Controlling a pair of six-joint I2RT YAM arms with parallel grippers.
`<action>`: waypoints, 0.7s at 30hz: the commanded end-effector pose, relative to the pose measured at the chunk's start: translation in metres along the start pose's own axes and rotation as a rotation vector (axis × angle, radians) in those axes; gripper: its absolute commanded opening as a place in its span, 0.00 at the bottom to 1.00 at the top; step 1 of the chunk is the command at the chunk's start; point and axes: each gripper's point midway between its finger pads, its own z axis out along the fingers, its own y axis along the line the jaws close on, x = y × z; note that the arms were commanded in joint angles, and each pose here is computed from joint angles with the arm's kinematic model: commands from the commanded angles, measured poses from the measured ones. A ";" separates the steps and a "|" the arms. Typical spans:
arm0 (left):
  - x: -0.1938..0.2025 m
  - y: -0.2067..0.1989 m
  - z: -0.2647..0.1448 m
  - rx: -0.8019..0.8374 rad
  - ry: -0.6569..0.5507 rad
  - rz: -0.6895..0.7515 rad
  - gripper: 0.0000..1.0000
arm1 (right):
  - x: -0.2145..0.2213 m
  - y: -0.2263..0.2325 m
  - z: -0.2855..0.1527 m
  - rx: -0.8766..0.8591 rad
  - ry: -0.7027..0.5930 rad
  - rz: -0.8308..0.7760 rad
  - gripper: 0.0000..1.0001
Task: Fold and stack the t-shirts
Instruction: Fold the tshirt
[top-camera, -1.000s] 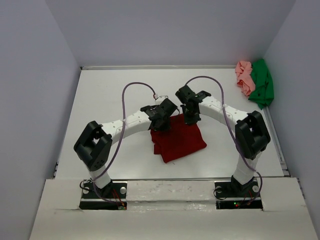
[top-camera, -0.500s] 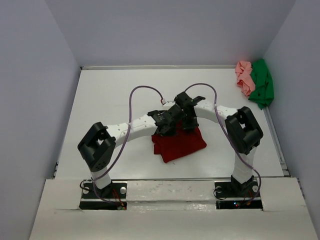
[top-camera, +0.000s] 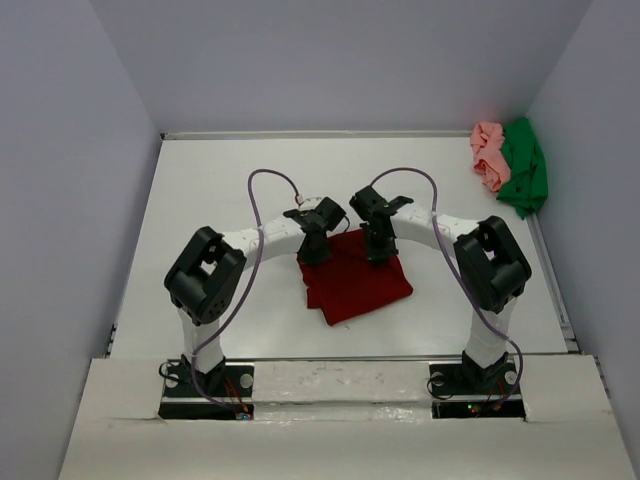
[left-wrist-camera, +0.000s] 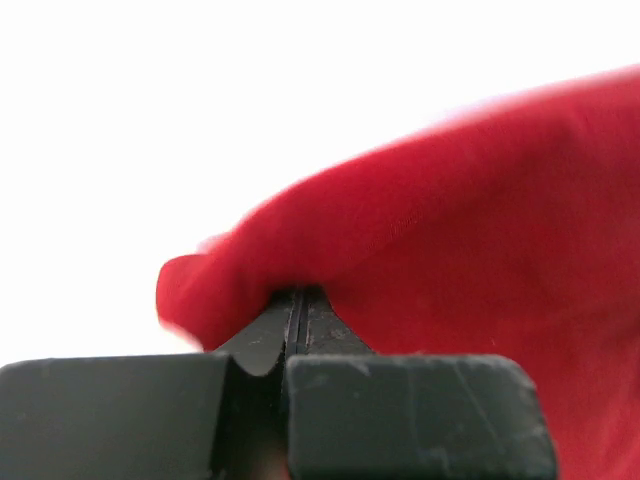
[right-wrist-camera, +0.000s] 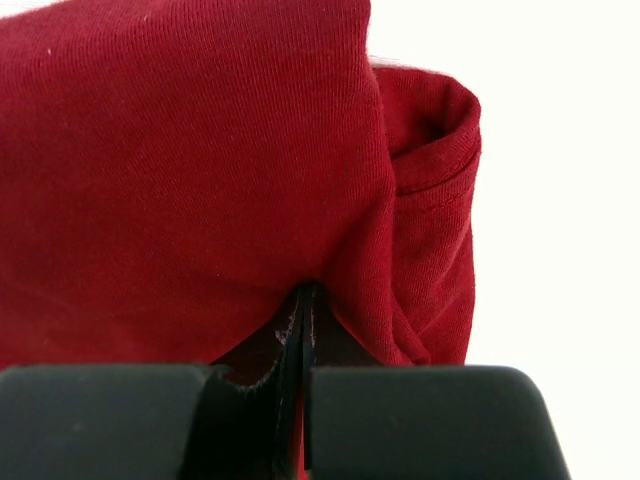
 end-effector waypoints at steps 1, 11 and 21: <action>-0.033 0.024 -0.002 -0.044 -0.070 -0.047 0.00 | 0.027 0.000 0.013 -0.001 0.076 -0.005 0.00; -0.055 0.053 0.009 -0.074 -0.064 -0.090 0.00 | 0.032 -0.001 0.014 -0.003 0.088 -0.005 0.00; -0.086 0.060 -0.063 -0.109 -0.251 -0.123 0.00 | -0.014 -0.004 -0.032 0.038 -0.061 -0.037 0.00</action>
